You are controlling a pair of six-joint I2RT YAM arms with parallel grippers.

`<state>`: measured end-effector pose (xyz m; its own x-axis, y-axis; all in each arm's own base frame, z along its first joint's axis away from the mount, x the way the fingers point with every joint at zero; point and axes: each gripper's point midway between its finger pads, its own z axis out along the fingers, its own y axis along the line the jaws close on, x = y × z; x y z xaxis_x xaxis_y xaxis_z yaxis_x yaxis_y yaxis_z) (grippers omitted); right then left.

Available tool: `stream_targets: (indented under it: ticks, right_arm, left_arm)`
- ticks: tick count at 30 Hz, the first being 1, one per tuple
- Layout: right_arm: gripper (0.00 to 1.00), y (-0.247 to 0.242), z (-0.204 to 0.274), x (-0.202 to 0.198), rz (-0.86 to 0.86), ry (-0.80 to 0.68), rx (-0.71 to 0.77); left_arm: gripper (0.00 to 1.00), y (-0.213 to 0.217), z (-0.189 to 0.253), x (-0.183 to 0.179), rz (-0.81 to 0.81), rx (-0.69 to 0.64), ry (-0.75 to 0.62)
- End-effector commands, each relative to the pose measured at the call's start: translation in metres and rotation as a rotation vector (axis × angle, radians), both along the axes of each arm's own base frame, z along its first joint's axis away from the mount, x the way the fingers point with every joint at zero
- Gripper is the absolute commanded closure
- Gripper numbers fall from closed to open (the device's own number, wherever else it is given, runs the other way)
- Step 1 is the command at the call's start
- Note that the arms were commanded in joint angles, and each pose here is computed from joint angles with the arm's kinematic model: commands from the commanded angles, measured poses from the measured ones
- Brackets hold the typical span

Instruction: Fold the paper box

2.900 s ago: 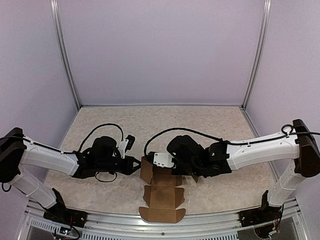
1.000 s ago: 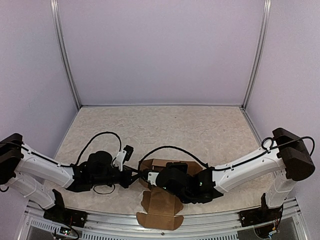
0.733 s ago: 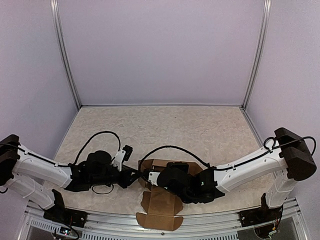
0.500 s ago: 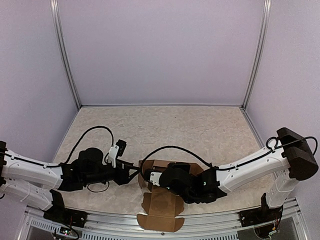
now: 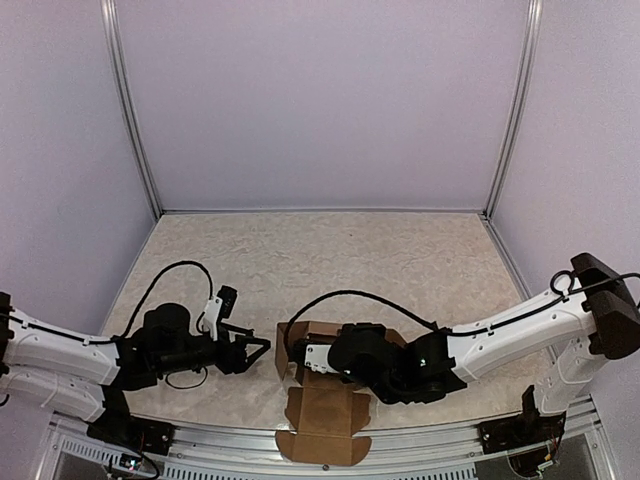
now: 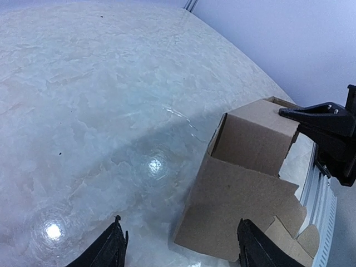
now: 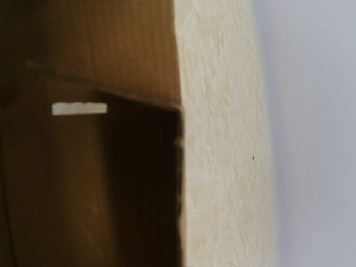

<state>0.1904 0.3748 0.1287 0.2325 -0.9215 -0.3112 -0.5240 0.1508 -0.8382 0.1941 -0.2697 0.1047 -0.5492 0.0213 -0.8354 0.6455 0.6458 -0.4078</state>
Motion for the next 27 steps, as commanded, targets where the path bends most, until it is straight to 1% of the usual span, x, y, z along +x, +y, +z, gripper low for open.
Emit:
stream_targets:
  ticks: [1,4,9,17,27]
  right_arm:
    - [1.0,-0.003,0.005,-0.011,0.062,0.009,-0.004]
    - [1.0,-0.003,0.009,-0.013,0.091,-0.004,0.005]
    - [1.0,-0.002,0.018,-0.008,0.098,-0.067,0.0]
    - [1.0,0.007,0.027,-0.004,0.107,-0.137,0.01]
    - [1.0,0.013,0.024,-0.004,0.125,-0.154,0.0]
  left_arm:
    - [0.33,-0.009,0.019,-0.004,-0.074,-0.103,-0.032]
    - [0.32,-0.01,0.024,-0.005,-0.103,-0.135,-0.039]
    - [0.31,-0.016,0.03,-0.013,-0.174,-0.178,-0.042]
    - [0.31,-0.027,0.024,-0.013,-0.214,-0.185,-0.019]
    - [0.32,-0.037,0.02,-0.006,-0.233,-0.187,-0.004]
